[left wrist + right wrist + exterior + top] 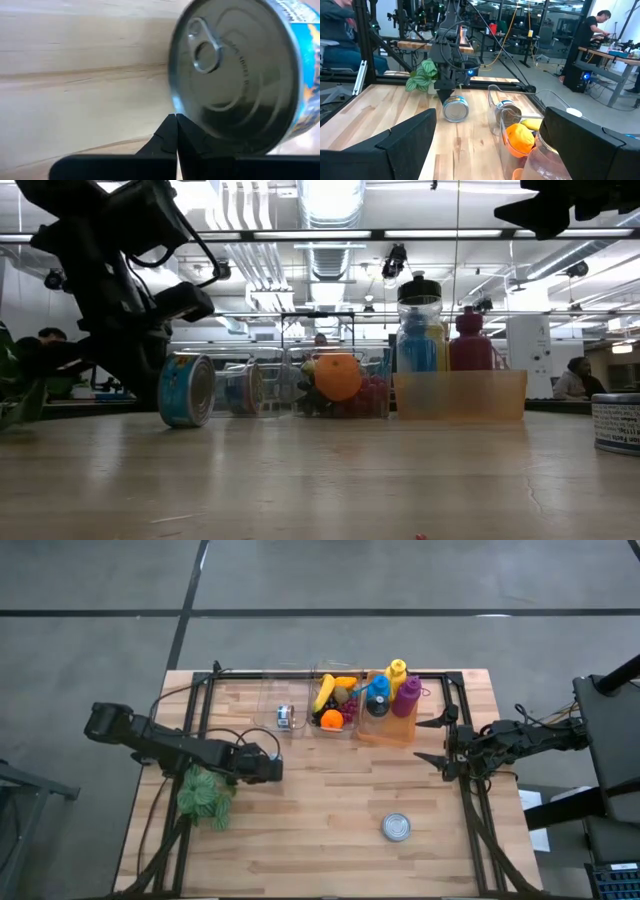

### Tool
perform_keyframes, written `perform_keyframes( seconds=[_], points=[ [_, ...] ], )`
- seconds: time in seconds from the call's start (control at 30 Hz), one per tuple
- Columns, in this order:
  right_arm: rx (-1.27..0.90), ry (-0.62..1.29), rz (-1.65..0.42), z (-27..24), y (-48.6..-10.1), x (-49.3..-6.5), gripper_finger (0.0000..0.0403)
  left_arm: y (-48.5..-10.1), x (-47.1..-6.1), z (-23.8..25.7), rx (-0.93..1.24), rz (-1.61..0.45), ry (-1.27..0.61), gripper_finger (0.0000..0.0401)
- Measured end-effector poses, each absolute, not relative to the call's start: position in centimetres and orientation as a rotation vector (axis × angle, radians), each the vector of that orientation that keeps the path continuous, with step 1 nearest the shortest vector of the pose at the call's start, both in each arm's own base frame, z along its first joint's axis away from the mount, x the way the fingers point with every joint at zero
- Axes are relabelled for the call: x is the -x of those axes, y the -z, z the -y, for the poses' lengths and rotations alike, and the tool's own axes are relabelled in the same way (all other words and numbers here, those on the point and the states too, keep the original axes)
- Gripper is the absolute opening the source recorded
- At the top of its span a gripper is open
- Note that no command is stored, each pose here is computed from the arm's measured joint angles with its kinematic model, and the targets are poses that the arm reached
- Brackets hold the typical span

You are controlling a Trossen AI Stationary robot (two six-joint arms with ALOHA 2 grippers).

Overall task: Pick & Place Food Item
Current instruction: Put the yellow and blue tuna can into the left transparent bin

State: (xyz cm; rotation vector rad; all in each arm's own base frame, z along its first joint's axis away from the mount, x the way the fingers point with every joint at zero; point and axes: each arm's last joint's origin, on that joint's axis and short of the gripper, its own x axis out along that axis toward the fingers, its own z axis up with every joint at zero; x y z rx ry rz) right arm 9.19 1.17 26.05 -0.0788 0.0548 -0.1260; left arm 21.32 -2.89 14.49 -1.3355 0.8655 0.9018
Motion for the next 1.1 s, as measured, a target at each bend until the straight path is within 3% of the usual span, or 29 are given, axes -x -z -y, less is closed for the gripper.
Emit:
perform_keyframes(
  seconds=[0.53, 0.67, 0.9, 1.1],
  points=[
    [0.079, 0.126, -0.055, -1.2, -26.0, -9.2, 0.0371, -20.0, -19.8, 2.5, 1.325, -0.783, -0.922, 0.0013],
    [0.079, 0.126, -0.055, -1.2, -26.1, -9.2, 0.0371, -20.7, -20.1, 2.5, 1.307, -0.764, -0.907, 0.0076],
    [0.078, 0.126, -0.055, -1.2, -26.1, -9.2, 0.0371, -21.1, -20.8, 2.7, 1.295, -0.706, -0.930, 0.0249],
    [0.077, 0.126, -0.055, -1.2, -26.1, -9.2, 0.0371, -22.1, -21.9, 2.9, 1.249, -0.661, -1.004, 0.0261]
  ],
)
